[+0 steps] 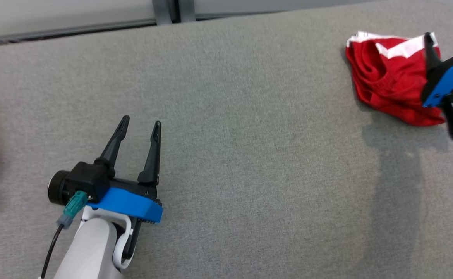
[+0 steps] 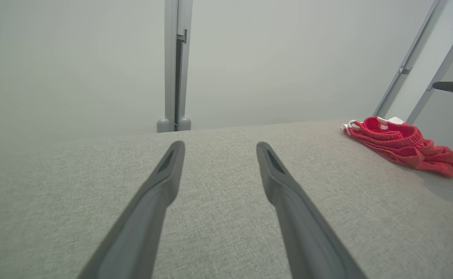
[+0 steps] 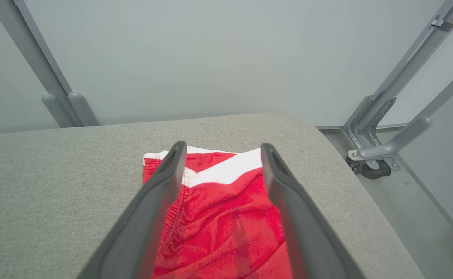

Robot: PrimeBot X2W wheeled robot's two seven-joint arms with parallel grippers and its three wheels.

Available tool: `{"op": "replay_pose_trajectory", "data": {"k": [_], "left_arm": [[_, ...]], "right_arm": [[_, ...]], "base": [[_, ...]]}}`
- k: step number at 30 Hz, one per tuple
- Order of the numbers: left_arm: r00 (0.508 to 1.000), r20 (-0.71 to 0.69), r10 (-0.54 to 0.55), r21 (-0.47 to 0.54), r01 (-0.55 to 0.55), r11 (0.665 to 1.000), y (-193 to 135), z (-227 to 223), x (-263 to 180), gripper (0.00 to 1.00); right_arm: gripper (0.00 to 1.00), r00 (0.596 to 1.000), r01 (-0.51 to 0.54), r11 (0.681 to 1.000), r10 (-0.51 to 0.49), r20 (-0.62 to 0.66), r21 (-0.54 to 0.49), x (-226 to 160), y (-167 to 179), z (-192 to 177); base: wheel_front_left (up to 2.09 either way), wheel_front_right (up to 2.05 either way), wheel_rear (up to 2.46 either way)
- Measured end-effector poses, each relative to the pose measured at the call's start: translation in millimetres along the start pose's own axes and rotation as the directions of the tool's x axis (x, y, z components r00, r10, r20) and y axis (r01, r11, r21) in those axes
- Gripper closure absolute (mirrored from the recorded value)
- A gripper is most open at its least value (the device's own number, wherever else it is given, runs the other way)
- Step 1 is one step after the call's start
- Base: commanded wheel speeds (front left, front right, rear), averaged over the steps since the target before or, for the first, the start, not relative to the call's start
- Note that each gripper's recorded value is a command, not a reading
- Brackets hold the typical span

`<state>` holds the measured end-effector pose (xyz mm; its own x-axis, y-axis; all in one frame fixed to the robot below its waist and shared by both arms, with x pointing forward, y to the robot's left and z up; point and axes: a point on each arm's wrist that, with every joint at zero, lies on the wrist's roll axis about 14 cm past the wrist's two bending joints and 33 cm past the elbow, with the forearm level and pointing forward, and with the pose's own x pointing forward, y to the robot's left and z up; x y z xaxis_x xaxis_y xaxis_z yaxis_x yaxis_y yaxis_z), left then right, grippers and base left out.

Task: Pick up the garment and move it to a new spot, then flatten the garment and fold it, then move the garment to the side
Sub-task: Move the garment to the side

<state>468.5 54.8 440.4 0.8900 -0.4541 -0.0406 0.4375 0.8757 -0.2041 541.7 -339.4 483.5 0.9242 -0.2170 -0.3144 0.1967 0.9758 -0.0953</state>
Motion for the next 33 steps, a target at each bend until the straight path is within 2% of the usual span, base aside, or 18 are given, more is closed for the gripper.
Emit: {"op": "replay_pose_trajectory", "data": {"k": [10,15,25,33], "left_arm": [[0.991,0.095,0.1,0.01,-0.101,0.995,12,43,-39,0.0],[0.974,0.148,0.173,0.023,-0.178,0.984,28,63,-66,0.0],[0.944,0.187,0.273,0.013,-0.281,0.96,42,74,-115,0.0],[0.928,0.168,0.331,-0.008,-0.335,0.942,46,63,-139,0.0]], "right_arm": [[0.0,0.967,-0.152,0.988,0.151,0.206,-0.009,-39,68,40],[0.0,0.916,-0.234,0.972,0.222,0.333,-0.005,-69,98,60],[0.0,0.842,-0.359,0.933,0.311,0.441,0.028,-136,129,40],[0.0,0.835,-0.4,0.914,0.333,0.438,0.066,-176,138,5]], "base": [[0.0,0.0,0.0],[0.0,0.0,0.0],[0.0,0.0,0.0],[0.0,0.0,0.0]]}}
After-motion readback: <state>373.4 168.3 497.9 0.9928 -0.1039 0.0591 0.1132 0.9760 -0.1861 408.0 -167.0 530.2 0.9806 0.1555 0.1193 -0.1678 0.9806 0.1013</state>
